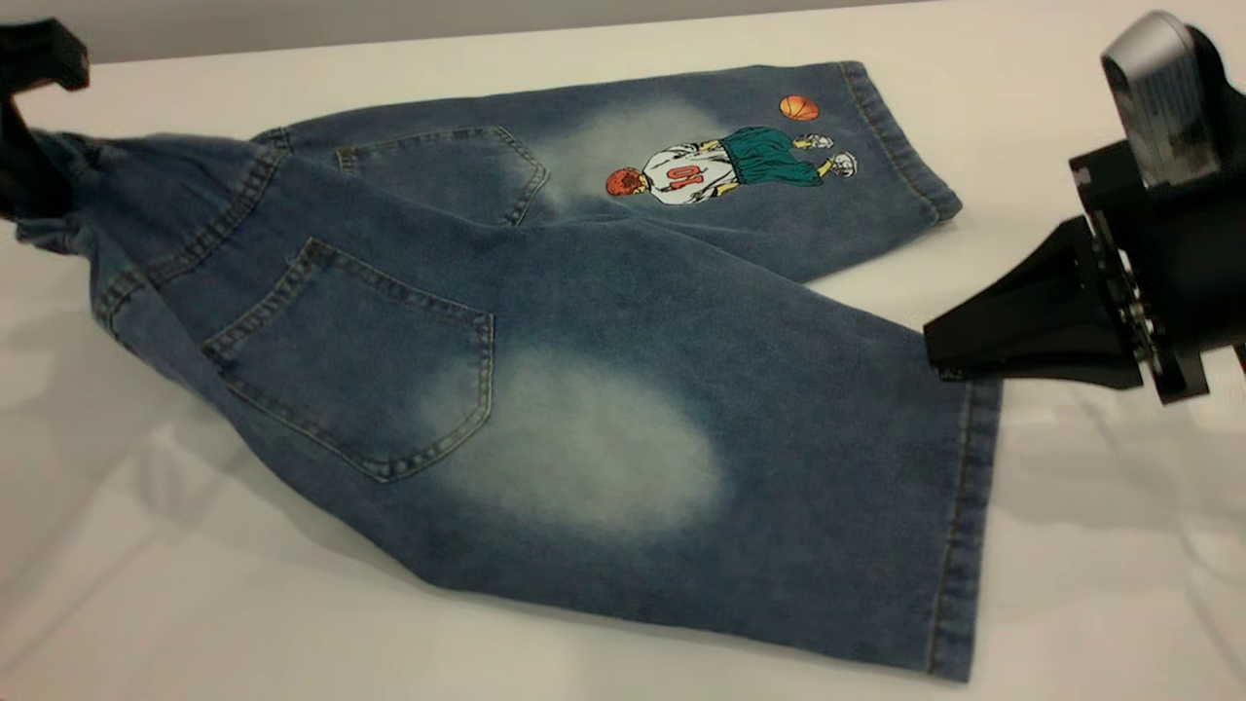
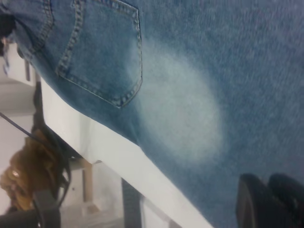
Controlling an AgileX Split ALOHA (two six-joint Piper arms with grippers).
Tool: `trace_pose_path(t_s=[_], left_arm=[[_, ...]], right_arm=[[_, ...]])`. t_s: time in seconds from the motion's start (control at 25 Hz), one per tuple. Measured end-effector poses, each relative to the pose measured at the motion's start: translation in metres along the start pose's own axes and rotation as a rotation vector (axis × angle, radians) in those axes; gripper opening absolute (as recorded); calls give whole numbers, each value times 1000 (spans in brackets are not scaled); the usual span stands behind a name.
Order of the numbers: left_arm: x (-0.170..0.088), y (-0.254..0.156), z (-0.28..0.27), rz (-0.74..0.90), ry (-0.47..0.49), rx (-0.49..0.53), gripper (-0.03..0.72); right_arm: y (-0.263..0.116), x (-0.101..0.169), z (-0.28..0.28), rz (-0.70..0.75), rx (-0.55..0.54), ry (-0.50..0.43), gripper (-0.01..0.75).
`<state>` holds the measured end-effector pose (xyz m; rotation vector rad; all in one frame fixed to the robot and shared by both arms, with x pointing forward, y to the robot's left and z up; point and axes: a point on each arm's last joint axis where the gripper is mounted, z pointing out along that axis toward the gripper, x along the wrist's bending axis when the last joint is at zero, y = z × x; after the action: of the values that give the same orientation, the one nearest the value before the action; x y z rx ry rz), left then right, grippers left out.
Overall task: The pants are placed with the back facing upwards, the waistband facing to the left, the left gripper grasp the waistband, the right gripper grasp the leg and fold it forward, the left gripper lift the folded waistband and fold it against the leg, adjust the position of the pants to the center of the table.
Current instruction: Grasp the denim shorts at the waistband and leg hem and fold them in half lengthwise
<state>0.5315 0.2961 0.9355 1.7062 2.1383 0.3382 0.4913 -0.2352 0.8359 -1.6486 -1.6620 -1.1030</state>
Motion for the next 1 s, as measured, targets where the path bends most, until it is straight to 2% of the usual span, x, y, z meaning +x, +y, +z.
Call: trace_pose_path(t_s=[0.16,0.24,0.32,0.52,0.64,0.84,1.0], left_arm=[[0,0,0,2,1,7,73],[0,0,0,3,1,7,73],[0,0,0,4,0,7,73],[0,0,0,4,0,7,73],[-1,0,0,5,-1,7,73],[-7,-2,0,25,-10,10,73],[-9,-2,0,31,-13,10,73]], right_arm=[[-6,-2,0,-39,65,-26,22],[-11,-3,0,-41,114,-30,61],[-16,-5,-1,-6,172,-43,126],[-36,-6,4,50,262,-104,363],[-43,-7,9,13,292,-142,448],[-43,-9,10,17,288,-161,472],[-48,-21,14,45,306,-205,475]])
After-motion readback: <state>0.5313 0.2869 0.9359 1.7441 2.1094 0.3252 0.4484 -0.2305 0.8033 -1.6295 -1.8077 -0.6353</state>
